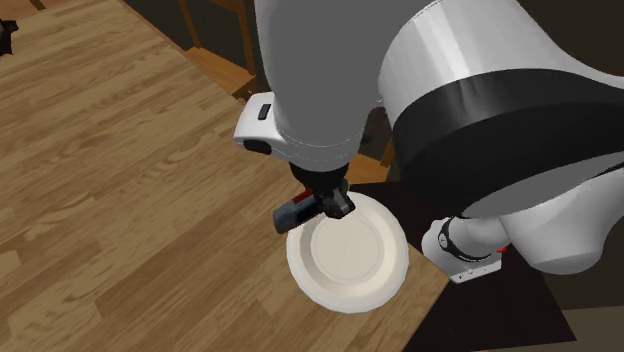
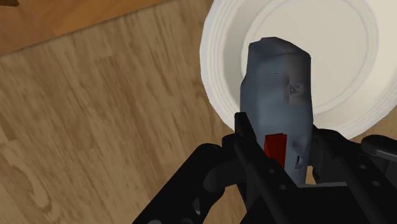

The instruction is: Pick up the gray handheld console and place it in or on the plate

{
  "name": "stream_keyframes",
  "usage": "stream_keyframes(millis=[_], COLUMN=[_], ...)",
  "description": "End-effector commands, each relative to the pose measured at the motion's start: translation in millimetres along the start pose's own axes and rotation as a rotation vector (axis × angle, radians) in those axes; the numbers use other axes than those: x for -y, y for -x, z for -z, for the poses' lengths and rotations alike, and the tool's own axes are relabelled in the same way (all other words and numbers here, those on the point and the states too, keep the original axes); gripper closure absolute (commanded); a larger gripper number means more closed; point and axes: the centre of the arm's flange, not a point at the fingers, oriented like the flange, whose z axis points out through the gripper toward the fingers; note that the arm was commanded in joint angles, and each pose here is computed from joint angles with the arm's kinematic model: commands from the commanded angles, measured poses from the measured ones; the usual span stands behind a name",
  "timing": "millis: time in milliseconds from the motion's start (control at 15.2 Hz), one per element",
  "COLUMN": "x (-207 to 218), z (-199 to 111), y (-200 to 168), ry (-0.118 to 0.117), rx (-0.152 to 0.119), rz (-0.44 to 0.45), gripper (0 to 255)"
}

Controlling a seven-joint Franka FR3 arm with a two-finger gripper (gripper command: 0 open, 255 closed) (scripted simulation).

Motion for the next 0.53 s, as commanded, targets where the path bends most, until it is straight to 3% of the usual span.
stream_keyframes(millis=[0,264,462], x=[22.5,68.0,68.7], z=[-1.5,0.7,-15.1], y=[12.6,41.9,41.2], ry=[0.001,0.001,0.001], rx=[0.001,0.001,0.001], rz=[-0.001,-0.001,-0.001], gripper=[255,255,255])
